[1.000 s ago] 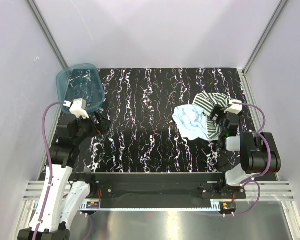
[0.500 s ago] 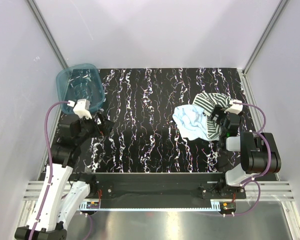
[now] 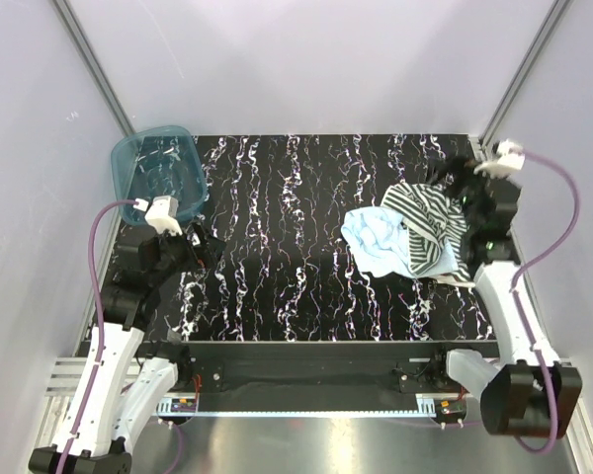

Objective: Roll the towels

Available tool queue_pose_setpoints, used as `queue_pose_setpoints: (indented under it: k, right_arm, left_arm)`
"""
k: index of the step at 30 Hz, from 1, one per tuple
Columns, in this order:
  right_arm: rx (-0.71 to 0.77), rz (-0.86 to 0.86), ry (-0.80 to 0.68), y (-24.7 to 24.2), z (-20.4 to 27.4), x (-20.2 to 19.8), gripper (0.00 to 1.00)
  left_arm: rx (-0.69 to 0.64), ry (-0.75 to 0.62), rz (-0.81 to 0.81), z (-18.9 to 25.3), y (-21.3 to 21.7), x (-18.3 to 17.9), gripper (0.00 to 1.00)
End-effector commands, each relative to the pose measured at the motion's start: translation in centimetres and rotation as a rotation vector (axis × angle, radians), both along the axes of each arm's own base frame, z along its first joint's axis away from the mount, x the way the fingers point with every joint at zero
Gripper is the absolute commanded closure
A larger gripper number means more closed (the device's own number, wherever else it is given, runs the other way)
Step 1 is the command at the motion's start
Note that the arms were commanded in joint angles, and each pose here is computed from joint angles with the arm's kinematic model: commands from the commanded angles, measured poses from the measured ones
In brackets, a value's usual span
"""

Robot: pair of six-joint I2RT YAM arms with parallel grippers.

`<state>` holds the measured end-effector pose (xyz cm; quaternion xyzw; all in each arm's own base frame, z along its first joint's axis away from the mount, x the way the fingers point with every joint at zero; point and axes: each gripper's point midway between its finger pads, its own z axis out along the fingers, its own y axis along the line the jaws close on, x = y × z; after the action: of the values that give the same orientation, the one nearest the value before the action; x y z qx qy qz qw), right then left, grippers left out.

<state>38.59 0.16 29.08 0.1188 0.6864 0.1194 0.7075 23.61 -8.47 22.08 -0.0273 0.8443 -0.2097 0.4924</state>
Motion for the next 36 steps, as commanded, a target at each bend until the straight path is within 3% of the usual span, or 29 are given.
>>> queue_pose_setpoints:
  k: [1,3,7,13,18,22,27,34,36]
  right_arm:
    - [0.112,0.029,0.452,2.1,-5.3,-1.7,0.00]
    - [0.069,0.066,0.581,4.1,-6.3,-2.0,0.00]
    - [-0.024,0.104,0.699,8.3,-7.9,-2.7,0.00]
    - [-0.051,-0.078,0.810,5.5,-11.1,-2.6,0.00]
    - [-0.061,-0.192,0.930,3.0,-13.7,-2.0,0.01]
    - [0.137,-0.221,1.044,-0.9,-18.5,-1.4,0.03]
    - [0.093,-0.262,1.079,-2.0,-20.5,-0.1,0.01]
    - [0.056,-0.233,1.114,-2.0,-23.7,2.8,0.00]
    - [0.041,-0.238,1.118,-2.5,-24.2,3.2,0.03]
  left_arm:
    - [-0.005,-0.036,0.003,0.6,-0.1,0.4,0.01]
    - [-0.008,-0.036,0.001,0.6,-0.1,0.4,0.01]
    - [-0.010,-0.034,-0.003,0.6,-0.2,0.4,0.01]
    - [-0.006,-0.025,-0.004,0.3,-0.2,0.5,0.01]
    - [0.004,0.093,-0.052,-1.6,-1.7,1.5,0.01]
    - [0.031,0.113,-0.103,-0.6,-5.0,3.1,0.01]
    - [0.046,0.122,-0.189,-0.3,-10.3,5.3,0.01]
    - [0.099,0.231,-0.303,-3.9,-19.1,10.7,0.01]
    - [0.091,0.195,-0.344,-2.3,-22.2,11.9,0.01]
